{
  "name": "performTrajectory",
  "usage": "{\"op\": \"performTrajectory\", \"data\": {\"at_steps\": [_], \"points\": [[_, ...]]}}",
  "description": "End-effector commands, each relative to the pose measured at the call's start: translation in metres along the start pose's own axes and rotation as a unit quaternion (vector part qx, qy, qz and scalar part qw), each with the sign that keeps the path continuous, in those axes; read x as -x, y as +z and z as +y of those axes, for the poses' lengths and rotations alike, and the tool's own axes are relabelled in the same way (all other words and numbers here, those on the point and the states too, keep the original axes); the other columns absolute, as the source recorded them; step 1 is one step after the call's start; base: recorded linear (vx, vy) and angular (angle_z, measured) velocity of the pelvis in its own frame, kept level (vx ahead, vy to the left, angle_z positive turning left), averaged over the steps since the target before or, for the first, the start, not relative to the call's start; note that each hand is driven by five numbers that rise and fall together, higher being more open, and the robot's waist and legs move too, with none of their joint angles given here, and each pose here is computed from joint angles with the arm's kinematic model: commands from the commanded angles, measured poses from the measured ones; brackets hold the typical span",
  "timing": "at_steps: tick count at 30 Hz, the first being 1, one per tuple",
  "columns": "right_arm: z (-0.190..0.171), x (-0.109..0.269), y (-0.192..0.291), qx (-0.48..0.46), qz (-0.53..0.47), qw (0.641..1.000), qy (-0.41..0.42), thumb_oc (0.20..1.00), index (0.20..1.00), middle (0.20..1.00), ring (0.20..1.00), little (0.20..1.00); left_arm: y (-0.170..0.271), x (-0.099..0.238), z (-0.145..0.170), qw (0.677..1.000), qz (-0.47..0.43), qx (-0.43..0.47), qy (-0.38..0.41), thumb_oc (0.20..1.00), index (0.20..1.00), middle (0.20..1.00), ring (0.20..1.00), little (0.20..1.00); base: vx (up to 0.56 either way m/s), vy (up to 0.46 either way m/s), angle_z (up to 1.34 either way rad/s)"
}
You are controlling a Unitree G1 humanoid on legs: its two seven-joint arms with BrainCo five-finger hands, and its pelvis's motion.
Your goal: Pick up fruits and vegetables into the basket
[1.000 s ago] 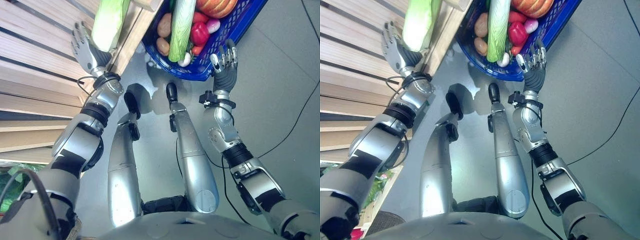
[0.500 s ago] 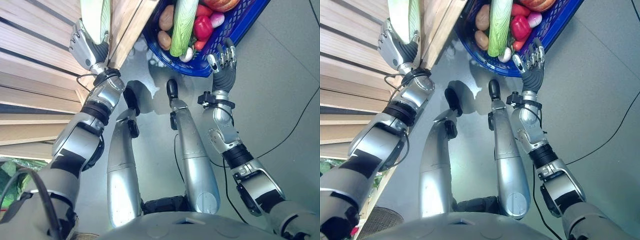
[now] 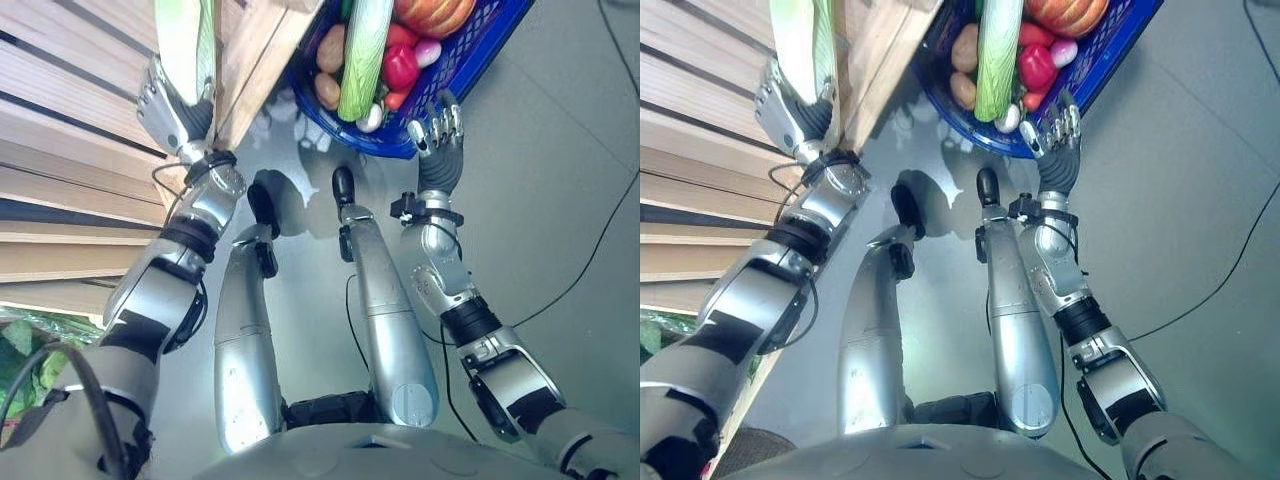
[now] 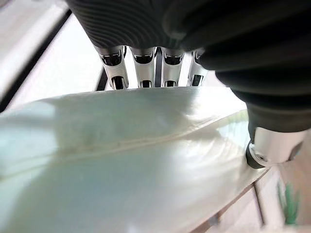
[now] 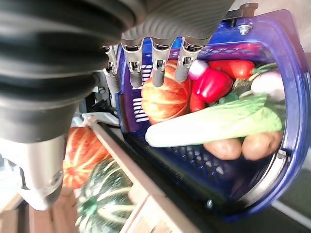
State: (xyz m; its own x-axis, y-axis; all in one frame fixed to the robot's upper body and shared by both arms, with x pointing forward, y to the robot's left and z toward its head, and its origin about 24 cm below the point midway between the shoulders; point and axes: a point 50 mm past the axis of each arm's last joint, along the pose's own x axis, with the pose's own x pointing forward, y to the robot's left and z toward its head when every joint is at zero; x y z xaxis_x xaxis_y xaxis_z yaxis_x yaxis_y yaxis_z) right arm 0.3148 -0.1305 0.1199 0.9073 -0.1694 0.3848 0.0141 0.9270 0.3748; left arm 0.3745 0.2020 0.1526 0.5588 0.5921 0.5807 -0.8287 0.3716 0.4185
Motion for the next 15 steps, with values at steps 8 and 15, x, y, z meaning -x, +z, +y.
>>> {"op": "performTrajectory", "data": {"at_steps": [8, 15], "points": [[-0.017, 0.027, 0.015, -0.041, -0.042, 0.998, 0.015, 1.0, 1.0, 1.0, 1.0, 1.0, -0.024, 0.031, 0.034, 0.991, -0.122, 0.051, 0.025, 0.2, 0.2, 0.2, 0.2, 0.2, 0.04, -0.036, 0.18], [-0.035, 0.043, 0.018, -0.023, -0.041, 0.999, 0.013, 1.0, 1.0, 1.0, 1.0, 1.0, -0.044, 0.056, 0.054, 0.989, -0.124, 0.068, -0.033, 0.2, 0.2, 0.2, 0.2, 0.2, 0.12, -0.016, 0.18]]}}
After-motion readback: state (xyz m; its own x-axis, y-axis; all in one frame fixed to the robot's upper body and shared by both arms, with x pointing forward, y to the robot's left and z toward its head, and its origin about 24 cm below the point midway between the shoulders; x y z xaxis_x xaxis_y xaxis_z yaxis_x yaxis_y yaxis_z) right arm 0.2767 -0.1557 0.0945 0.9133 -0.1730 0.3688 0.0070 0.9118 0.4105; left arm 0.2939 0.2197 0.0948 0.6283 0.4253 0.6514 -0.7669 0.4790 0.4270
